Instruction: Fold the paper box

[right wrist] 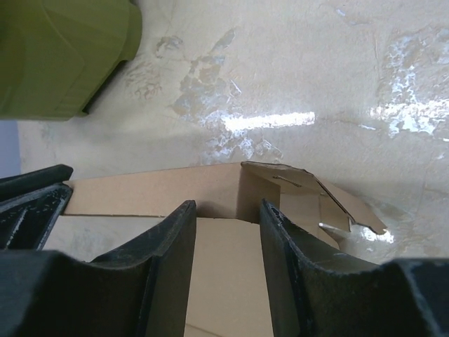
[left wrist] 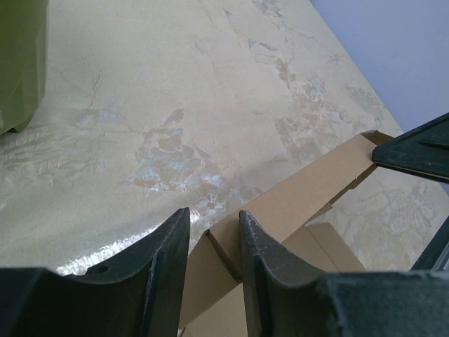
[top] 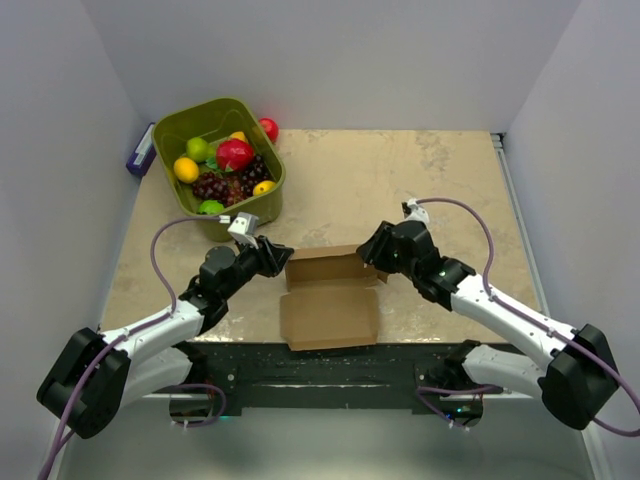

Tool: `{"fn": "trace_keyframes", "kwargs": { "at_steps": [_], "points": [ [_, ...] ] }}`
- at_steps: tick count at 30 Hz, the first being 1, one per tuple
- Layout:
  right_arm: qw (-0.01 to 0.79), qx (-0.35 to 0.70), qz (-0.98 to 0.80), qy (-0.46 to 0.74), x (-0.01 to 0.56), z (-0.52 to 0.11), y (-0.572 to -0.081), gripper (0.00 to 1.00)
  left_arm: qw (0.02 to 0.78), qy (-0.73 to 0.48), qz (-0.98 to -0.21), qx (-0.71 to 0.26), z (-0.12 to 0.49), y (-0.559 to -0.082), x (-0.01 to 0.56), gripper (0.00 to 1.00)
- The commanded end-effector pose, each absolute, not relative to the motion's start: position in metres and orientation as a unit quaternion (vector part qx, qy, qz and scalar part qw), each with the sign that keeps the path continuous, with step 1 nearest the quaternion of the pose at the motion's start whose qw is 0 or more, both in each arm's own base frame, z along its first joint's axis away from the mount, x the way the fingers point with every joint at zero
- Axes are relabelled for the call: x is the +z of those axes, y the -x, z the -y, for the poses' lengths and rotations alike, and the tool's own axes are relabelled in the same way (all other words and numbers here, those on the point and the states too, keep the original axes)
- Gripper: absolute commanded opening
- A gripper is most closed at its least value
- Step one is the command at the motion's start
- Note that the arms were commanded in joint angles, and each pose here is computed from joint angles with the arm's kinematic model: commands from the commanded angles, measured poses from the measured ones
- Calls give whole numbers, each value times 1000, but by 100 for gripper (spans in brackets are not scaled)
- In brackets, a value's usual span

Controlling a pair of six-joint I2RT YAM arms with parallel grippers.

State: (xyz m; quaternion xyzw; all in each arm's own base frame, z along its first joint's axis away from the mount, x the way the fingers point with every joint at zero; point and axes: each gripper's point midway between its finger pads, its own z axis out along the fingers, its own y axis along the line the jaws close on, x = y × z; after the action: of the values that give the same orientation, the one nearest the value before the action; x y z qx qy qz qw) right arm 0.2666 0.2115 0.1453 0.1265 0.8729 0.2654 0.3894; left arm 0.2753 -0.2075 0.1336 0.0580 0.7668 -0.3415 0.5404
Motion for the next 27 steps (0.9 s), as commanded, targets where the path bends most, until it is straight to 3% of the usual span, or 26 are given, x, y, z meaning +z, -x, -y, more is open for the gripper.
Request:
{"fn": "trace_keyframes", "kwargs": {
  "at_steps": [1,27],
  "points": [
    [405,326,-839,-159,162,-220,-271,42,520,-72,-790,-317,201,-269,110,38],
    [392,468,-731,-305,156,-222,-271,38,514,-75,-789,-328,205,-267,107,36]
  ]
}}
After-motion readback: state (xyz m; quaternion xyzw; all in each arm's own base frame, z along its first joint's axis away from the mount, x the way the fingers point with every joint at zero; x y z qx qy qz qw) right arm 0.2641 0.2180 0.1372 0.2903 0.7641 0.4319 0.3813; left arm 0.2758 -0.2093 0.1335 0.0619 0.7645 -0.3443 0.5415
